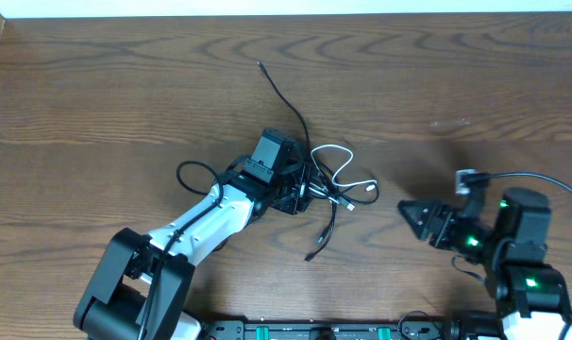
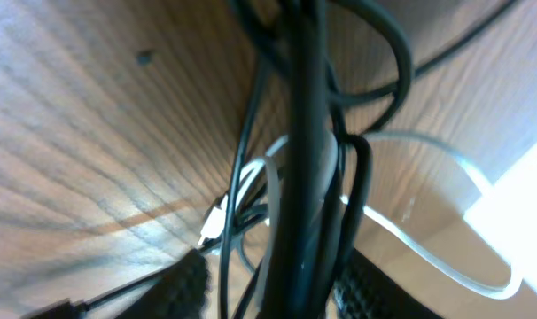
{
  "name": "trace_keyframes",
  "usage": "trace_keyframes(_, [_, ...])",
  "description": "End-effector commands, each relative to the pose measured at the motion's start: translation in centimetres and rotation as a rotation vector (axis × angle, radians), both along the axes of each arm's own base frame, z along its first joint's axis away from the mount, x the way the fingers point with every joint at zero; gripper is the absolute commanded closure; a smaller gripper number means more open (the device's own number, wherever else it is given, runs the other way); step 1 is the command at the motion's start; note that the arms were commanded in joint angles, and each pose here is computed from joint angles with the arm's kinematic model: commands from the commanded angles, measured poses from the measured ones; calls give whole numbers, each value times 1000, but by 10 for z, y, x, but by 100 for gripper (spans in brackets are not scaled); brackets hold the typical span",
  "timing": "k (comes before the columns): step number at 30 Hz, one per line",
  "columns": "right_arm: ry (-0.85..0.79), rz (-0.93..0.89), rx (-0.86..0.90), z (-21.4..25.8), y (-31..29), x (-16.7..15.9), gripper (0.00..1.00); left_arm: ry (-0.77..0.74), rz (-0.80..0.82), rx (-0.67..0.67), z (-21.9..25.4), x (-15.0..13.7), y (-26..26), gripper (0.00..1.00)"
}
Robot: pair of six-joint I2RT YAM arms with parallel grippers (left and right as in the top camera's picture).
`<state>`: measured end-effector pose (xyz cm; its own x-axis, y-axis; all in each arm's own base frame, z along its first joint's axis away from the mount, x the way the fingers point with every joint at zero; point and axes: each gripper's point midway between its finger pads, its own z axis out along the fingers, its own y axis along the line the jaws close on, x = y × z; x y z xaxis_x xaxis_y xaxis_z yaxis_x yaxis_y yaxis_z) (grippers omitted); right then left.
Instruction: Untangle cables
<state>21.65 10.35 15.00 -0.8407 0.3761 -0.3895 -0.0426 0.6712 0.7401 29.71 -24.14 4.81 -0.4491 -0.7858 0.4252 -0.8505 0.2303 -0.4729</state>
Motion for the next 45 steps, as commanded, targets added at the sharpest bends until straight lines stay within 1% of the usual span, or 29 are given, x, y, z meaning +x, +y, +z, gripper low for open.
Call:
trace_keyframes(1, [60,85,27,-15,17,-12,46,-95,-121,76,-6,1,4,48])
trace_keyframes(5, [134,114,58,-25,31,-15,50,-265,-349,165,-6,2,5,48])
trace_keyframes(7, [170,120,73,-29,37,-15,55,-333,-433,227,-9,4,10,48])
trace_keyframes(8, [183,122,78,-30,39,-15,58,-344,-449,250,-10,5,12,48])
trace_keyframes(11, [292,95,116,-39,48,-17,66,-330,-440,318,-17,5,24,48])
trace_keyframes(13, [371,66,130,-48,52,-18,66,-330,-429,345,-18,7,28,48])
trace_keyframes(18, [512,-43,94,-75,57,-13,61,-334,-418,370,-19,10,32,48])
trace_keyframes(20, [548,-112,86,-85,56,-5,61,-334,-418,370,-19,10,32,48])
trace_keyframes(24, [644,-243,138,-99,58,10,60,-334,-418,370,-19,10,32,48])
trace_keyframes(30, [699,-296,210,-115,68,29,60,-334,-418,370,-19,10,32,48])
trace_keyframes(33, [736,-297,254,-121,78,34,63,-334,-418,371,-19,10,32,48])
trace_keyframes(36, [753,-282,270,-128,88,36,66,-334,-418,370,-19,10,32,48])
trace_keyframes(42, [816,-289,278,-135,104,27,68,-334,-415,377,-19,10,33,48])
trace_keyframes(45, [786,-298,272,-135,106,32,68,-334,-415,377,-19,10,33,48])
